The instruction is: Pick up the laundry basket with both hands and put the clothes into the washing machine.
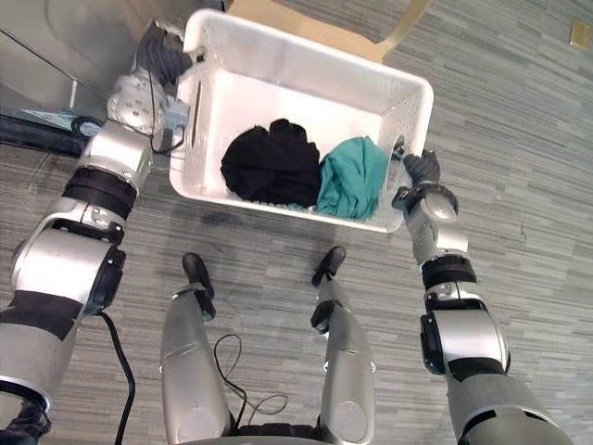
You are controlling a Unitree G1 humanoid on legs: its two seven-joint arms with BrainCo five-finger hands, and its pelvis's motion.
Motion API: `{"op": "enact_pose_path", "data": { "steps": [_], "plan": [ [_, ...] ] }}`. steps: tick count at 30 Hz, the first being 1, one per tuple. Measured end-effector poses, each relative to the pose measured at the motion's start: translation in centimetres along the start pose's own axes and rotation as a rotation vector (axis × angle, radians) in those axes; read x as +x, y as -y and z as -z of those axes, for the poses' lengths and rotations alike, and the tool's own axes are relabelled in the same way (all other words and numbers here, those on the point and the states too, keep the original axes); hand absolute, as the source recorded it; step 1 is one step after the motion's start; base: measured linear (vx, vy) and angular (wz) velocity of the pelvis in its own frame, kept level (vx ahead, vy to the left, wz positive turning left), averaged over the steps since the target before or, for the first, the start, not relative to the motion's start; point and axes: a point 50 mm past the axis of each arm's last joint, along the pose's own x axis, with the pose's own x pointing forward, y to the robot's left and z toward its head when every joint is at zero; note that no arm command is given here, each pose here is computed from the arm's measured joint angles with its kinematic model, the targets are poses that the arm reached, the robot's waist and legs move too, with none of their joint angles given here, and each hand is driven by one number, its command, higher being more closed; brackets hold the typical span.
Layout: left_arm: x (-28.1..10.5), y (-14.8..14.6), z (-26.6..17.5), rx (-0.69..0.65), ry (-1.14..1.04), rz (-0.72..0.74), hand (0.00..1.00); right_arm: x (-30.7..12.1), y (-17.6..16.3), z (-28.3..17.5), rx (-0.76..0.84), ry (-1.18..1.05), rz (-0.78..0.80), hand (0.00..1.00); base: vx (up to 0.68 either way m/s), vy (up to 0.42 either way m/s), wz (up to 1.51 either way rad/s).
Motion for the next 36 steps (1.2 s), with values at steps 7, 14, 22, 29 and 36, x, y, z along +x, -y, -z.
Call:
{"op": "enact_pose_path", "data": {
  "steps": [7,14,22,29,36],
  "plan": [
    [1.1,-3.3,-6.9,-0.1,0.183,-0.16,0.0,1.2,-2.9,-6.6,0.195,0.174,-0.063,0.0,0.01,0.044,-0.17],
    [1.3,-3.9,-9.1,-0.121,0.23,-0.154,0.0,1.5,-4.6,-9.4,0.258,0.24,-0.142,0.0,0.0,0.058,0.01],
    [1.3,-4.0,-10.1,-0.093,0.257,-0.114,0.0,1.9,-2.5,-9.1,0.133,0.181,-0.104,0.0,0.0,0.016,-0.01],
    [1.2,-4.7,-8.7,-0.07,0.234,-0.106,0.0,1.6,0.1,-9.8,0.052,0.186,-0.058,0.0,-0.04,-0.004,0.01],
    [-1.4,-4.3,-6.2,-0.049,0.339,-0.078,0.0,0.1,6.5,-7.7,0.029,0.146,0.093,0.0,-0.01,-0.003,0.09]
  ]
}}
